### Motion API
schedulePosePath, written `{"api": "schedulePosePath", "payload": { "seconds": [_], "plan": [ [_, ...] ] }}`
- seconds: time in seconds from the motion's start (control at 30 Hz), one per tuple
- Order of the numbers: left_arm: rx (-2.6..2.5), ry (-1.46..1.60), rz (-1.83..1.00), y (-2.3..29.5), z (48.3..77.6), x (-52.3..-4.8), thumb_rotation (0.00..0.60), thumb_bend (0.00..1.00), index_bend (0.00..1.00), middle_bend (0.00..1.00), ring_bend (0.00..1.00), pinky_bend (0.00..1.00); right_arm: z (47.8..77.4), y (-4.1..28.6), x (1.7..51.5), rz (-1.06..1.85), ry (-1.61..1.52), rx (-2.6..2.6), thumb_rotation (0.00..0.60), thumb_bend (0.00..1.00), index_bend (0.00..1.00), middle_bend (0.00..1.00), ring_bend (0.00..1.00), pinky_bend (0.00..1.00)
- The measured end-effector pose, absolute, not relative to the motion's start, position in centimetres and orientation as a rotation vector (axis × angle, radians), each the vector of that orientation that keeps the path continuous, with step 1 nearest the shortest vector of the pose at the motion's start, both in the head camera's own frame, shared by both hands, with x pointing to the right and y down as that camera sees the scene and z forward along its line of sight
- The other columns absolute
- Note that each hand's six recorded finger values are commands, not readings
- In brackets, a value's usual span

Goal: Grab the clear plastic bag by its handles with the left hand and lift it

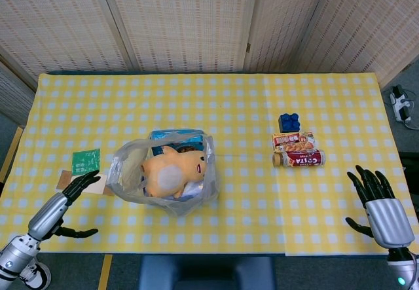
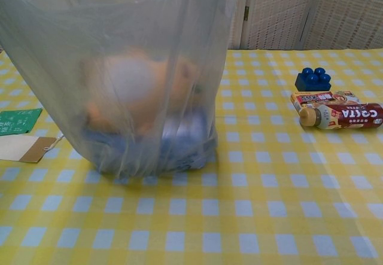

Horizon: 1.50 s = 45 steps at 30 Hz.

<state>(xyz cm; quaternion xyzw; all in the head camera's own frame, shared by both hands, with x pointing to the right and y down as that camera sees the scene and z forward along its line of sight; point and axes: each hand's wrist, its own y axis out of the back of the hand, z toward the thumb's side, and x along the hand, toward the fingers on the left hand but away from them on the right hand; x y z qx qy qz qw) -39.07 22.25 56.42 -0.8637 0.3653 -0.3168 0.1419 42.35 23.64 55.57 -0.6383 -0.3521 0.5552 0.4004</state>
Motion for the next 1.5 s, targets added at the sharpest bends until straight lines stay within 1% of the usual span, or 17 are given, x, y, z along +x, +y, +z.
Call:
{"api": "schedulePosePath", "payload": {
  "seconds": [0.33,0.57,0.73,0.9,1.17,1.5],
  "plan": [
    [-2.825,1.112,-0.595,20.4,54.0,-36.6,0.600,0.12,0.00,0.00,0.00,0.00,55.5,23.7,42.4,1.402,-0.887,-1.621,0.600,0.05,0.00,0.00,0.00,0.00],
    [-2.779,1.080,-0.495,18.5,53.6,-35.3,0.600,0.11,0.00,0.00,0.00,0.00,55.3,23.5,42.4,1.385,-0.901,-1.557,0.600,0.05,0.00,0.00,0.00,0.00],
    [-2.765,1.077,-0.474,17.6,53.7,-34.7,0.600,0.11,0.04,0.00,0.00,0.00,55.4,23.6,42.3,1.378,-0.902,-1.580,0.600,0.05,0.00,0.00,0.00,0.00],
    [-2.716,1.033,-0.493,17.0,54.1,-33.5,0.600,0.11,0.04,0.00,0.00,0.00,55.4,23.6,42.3,1.370,-0.899,-1.557,0.600,0.05,0.00,0.00,0.00,0.00],
    [-2.699,0.972,-0.443,16.7,53.8,-31.0,0.600,0.11,0.06,0.00,0.00,0.00,55.4,23.9,42.2,1.361,-0.891,-1.611,0.600,0.05,0.00,0.00,0.00,0.00],
    [-2.659,0.986,-0.452,16.6,53.8,-31.3,0.600,0.11,0.07,0.01,0.00,0.00,55.2,24.0,42.4,1.364,-0.898,-1.625,0.600,0.05,0.00,0.00,0.00,0.00]
  ]
}}
